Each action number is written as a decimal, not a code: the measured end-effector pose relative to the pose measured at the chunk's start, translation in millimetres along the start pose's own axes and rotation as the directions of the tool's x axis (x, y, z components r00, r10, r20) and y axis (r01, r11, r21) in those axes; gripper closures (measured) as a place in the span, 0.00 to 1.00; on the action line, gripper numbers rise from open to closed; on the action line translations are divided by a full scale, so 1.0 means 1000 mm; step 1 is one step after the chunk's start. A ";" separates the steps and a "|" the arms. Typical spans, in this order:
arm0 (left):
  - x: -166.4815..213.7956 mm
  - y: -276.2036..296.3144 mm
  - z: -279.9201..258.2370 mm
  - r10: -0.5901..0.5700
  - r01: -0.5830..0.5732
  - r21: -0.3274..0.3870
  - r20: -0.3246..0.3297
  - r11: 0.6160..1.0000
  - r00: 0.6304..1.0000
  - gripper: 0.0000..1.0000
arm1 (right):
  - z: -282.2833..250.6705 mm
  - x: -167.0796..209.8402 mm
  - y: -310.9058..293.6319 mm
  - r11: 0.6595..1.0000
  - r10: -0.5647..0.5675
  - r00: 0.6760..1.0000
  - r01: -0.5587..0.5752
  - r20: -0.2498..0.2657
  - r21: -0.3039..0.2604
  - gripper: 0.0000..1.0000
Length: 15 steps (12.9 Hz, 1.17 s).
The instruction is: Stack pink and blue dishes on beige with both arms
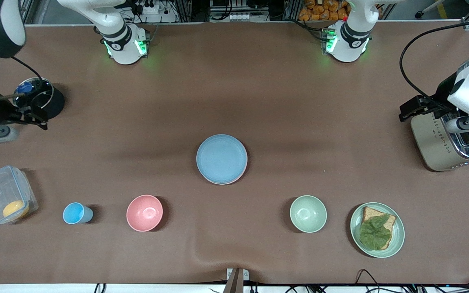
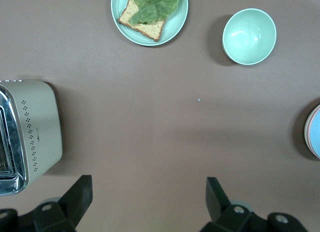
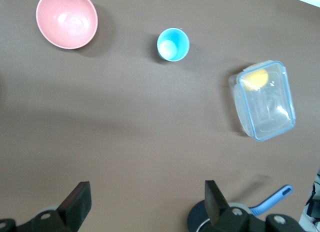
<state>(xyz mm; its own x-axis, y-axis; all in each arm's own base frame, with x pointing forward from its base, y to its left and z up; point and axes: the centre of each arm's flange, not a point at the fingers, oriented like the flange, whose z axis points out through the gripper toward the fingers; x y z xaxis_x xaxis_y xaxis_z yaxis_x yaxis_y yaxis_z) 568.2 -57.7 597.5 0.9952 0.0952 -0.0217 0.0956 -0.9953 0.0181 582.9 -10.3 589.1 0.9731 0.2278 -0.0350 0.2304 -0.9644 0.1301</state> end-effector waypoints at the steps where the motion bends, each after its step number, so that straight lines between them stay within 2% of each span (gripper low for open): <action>1: 0.000 0.000 0.000 0.000 0.000 0.000 0.000 1.000 1.000 0.00 | -0.002 -0.004 0.005 0.999 0.033 0.999 -0.033 0.003 0.009 0.00; 3: 0.001 0.000 0.001 0.000 0.000 0.000 0.002 1.000 1.000 0.00 | -0.005 -0.007 0.003 0.994 0.104 0.995 -0.104 0.008 0.034 0.00; 10: 0.002 0.000 0.004 0.000 0.000 0.001 0.007 1.000 1.000 0.00 | -0.014 -0.018 0.012 0.989 0.142 0.990 -0.143 0.005 0.048 0.00; 13: 0.002 0.000 0.004 0.000 0.000 0.001 0.007 1.000 1.000 0.00 | -0.014 -0.023 0.025 0.978 0.180 0.984 -0.179 0.000 0.110 0.00; 15: 0.002 0.000 0.004 0.000 0.000 0.001 0.007 1.000 1.000 0.00 | -0.014 -0.025 0.029 0.972 0.200 0.980 -0.198 0.002 0.130 0.00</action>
<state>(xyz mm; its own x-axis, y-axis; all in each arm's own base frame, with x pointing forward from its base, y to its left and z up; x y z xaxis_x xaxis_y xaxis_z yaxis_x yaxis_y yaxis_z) 570.0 -57.6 593.6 0.9950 0.0952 -0.0286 0.0957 -0.9953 0.0175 565.4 -42.0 608.1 0.9995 0.0304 -0.0101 0.0304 -0.9995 0.0049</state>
